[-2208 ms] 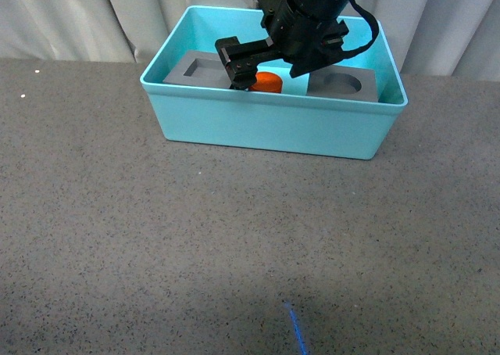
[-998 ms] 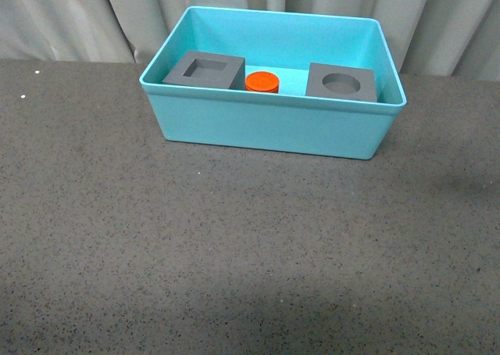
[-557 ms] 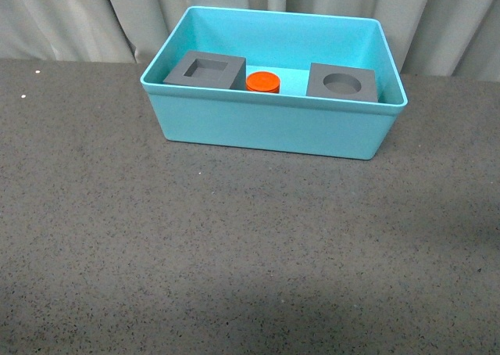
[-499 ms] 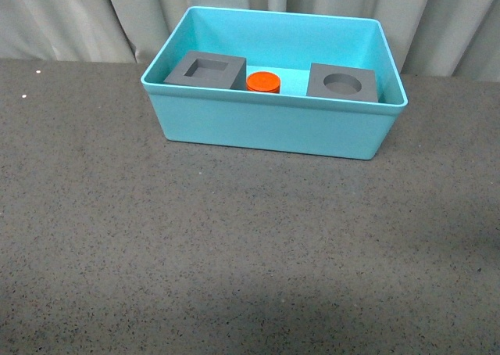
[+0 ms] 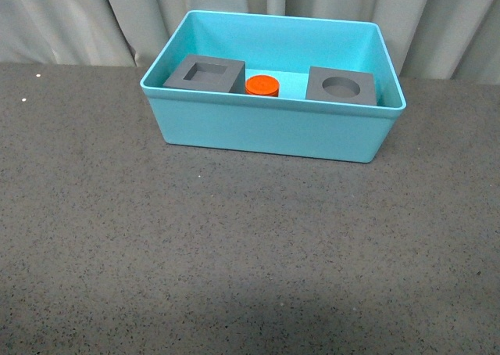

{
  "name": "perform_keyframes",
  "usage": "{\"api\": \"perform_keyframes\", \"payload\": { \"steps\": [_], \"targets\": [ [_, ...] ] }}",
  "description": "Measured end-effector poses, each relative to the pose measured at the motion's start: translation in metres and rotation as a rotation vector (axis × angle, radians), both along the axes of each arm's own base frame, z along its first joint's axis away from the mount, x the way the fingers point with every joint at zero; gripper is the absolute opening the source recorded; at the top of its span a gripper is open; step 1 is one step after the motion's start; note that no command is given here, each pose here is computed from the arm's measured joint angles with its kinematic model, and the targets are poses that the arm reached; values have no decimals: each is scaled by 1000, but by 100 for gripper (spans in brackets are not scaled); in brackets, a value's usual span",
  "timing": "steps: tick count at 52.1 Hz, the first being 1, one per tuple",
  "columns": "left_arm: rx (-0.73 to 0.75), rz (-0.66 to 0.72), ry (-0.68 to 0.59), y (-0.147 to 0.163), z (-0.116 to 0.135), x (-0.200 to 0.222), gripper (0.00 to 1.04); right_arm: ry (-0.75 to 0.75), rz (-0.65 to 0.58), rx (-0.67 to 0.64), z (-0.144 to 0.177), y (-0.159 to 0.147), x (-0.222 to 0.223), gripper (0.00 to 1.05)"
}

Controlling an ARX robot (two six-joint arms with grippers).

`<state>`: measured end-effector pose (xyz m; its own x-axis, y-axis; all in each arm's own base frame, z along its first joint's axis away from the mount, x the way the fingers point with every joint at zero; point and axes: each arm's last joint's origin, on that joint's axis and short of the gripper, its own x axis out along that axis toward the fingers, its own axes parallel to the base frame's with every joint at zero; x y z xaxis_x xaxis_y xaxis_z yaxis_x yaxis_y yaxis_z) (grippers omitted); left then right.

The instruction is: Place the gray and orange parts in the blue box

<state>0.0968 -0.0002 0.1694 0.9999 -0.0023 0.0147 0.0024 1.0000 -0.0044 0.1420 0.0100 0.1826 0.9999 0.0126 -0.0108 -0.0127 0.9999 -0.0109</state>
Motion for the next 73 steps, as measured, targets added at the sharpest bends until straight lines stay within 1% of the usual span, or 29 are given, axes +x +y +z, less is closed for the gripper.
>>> {"api": "perform_keyframes", "payload": {
  "steps": [2, 5, 20, 59, 63, 66, 73],
  "targets": [
    [0, 0, 0, 0, 0, 0, 98, 0, 12, 0, -2, -5, -2, 0],
    [0, 0, 0, 0, 0, 0, 98, -5, -16, 2, -3, -9, -6, 0],
    [0, 0, 0, 0, 0, 0, 98, -13, -13, 2, -15, -10, -17, 0],
    [0, 0, 0, 0, 0, 0, 98, -18, -12, 2, -15, -10, -34, 0],
    [0, 1, 0, 0, 0, 0, 98, 16, -9, 1, -20, -10, -42, 0],
    [0, 0, 0, 0, 0, 0, 98, -16, -9, 1, -17, -10, -44, 0],
    [0, 0, 0, 0, 0, 0, 98, -13, -9, 1, -18, -10, -44, 0]
  ]
}}
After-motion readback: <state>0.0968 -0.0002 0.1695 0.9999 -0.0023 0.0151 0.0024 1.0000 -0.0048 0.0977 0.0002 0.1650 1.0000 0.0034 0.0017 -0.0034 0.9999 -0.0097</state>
